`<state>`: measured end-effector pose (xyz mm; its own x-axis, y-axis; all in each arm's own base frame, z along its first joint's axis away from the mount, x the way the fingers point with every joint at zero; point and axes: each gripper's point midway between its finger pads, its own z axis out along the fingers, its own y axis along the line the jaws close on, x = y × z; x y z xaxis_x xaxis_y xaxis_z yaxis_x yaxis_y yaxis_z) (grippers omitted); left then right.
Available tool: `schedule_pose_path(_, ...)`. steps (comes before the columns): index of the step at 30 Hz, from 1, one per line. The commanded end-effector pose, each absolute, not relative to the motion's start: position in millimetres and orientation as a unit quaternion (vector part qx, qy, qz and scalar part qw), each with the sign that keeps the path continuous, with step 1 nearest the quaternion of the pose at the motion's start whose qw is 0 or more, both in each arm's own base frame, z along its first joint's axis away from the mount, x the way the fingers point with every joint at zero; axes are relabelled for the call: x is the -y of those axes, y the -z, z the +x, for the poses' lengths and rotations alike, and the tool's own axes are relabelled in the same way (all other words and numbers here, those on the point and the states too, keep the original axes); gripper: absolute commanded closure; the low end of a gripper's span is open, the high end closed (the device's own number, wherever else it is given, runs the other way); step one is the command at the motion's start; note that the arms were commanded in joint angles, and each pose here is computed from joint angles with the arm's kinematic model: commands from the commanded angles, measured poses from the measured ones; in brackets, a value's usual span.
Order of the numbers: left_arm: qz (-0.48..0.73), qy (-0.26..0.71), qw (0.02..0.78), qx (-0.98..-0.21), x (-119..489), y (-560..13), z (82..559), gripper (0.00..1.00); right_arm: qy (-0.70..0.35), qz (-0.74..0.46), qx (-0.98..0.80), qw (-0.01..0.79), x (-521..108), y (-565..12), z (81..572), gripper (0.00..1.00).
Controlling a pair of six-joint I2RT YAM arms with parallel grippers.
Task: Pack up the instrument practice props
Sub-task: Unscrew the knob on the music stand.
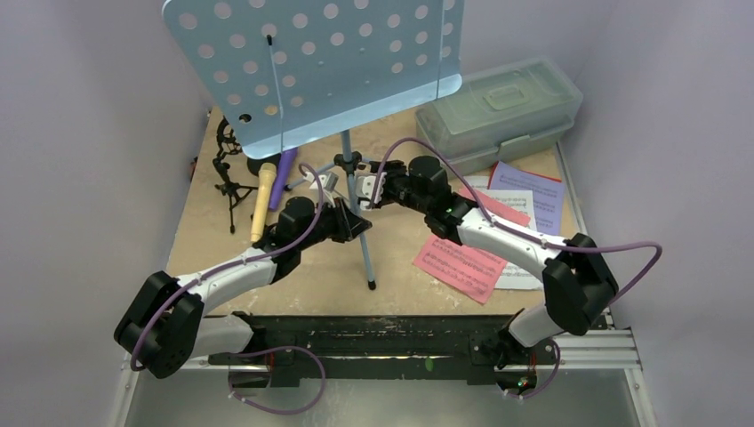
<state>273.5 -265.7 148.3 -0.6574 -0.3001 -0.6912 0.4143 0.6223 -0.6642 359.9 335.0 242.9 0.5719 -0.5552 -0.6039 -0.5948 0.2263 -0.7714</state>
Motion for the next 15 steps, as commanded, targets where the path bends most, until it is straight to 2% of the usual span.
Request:
schedule_pose_path(1, 0.005, 0.491, 0.392, -0.778, 277, -176, 266, 0.96, -0.092, -0.56, -0.508, 0.648, -324, -275, 344, 0.42)
schedule_pose_path(6, 0.005, 0.491, 0.393, -0.777, 277, -175, 266, 0.96, -0.269, -0.511, -0.54, 0.613, -310, -290, 311, 0.35)
schedule_pose_path(11, 0.005, 0.493, 0.392, -0.777, 278, -175, 266, 0.96, -0.466, -0.32, -0.633, 0.528, -283, -291, 300, 0.08)
schedule_pose_path(12, 0.005, 0.494, 0.393, -0.776, 278, -176, 266, 0.96, -0.506, -0.281, -0.634, 0.513, -279, -289, 295, 0.06)
schedule_pose_path(15, 0.005, 0.494, 0.392, -0.776, 278, -176, 266, 0.96, -0.583, -0.225, -0.607, 0.491, -277, -301, 282, 0.12)
